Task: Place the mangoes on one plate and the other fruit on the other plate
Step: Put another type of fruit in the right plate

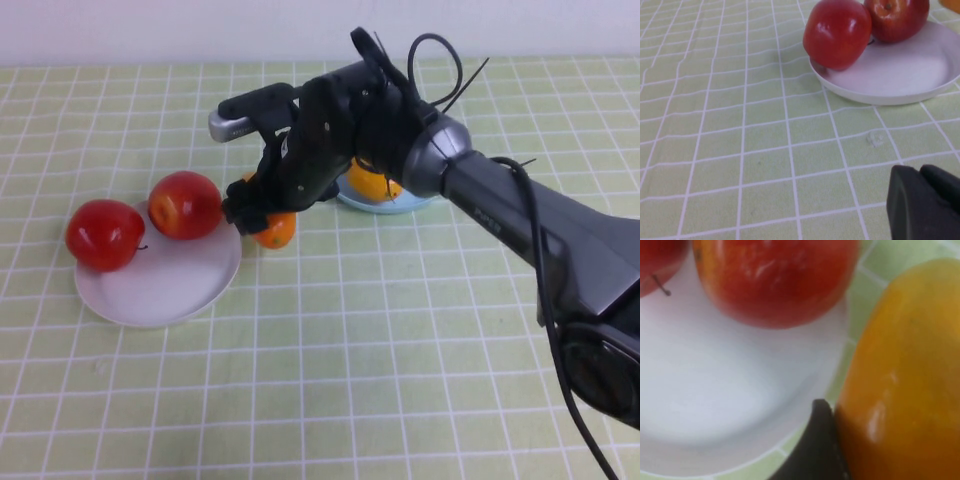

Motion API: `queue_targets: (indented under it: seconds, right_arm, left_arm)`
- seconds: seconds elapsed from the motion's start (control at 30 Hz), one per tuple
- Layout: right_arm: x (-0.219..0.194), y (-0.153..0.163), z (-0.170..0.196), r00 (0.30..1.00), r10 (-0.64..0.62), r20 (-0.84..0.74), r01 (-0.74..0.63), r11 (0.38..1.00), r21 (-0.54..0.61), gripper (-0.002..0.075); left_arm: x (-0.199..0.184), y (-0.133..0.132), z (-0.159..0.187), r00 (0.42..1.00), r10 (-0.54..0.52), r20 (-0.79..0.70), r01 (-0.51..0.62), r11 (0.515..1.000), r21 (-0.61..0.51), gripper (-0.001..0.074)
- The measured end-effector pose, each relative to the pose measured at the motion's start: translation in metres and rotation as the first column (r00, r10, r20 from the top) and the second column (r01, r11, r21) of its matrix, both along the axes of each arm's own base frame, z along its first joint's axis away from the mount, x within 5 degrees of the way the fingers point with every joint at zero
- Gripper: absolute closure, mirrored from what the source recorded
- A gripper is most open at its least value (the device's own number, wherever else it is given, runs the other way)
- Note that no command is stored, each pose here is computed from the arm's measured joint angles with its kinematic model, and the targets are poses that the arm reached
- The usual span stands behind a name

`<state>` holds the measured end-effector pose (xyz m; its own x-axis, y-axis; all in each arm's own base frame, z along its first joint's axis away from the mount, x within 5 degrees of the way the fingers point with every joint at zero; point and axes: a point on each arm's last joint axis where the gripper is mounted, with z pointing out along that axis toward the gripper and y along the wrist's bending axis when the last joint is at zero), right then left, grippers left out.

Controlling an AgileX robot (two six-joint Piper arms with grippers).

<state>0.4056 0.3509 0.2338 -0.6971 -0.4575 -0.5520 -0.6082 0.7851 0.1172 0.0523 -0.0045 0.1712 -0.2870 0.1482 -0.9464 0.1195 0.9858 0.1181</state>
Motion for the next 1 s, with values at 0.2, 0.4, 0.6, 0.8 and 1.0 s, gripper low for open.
queue_targets:
  seconds: [0.2,0.4,0.6,0.8,1.0]
  right_arm:
    - [0.019,-0.035,0.032,0.996,-0.061,0.065,0.065,0.996,-0.061,0.0176]
    - [0.058,-0.100,0.041,0.973,-0.197,0.119,0.209,0.973,-0.095,0.0176]
    - [0.085,-0.144,0.031,0.950,-0.288,0.122,0.301,0.948,-0.102,0.0176]
    - [0.099,-0.154,0.000,0.946,-0.310,0.097,0.320,0.939,-0.124,0.0176]
    - [0.102,-0.152,-0.020,0.948,-0.311,0.060,0.317,0.939,-0.133,0.0137]
  left_arm:
    - [0.000,0.000,0.000,1.000,0.000,0.000,0.000,1.000,0.000,0.0732]
    - [0.000,0.000,0.000,1.000,0.000,0.000,0.000,1.000,0.000,0.0732]
    - [0.000,0.000,0.000,1.000,0.000,0.000,0.000,1.000,0.000,0.0732]
    - [0.000,0.000,0.000,1.000,0.000,0.000,0.000,1.000,0.000,0.0732]
    - [0.000,0.000,0.000,1.000,0.000,0.000,0.000,1.000,0.002,0.0732]
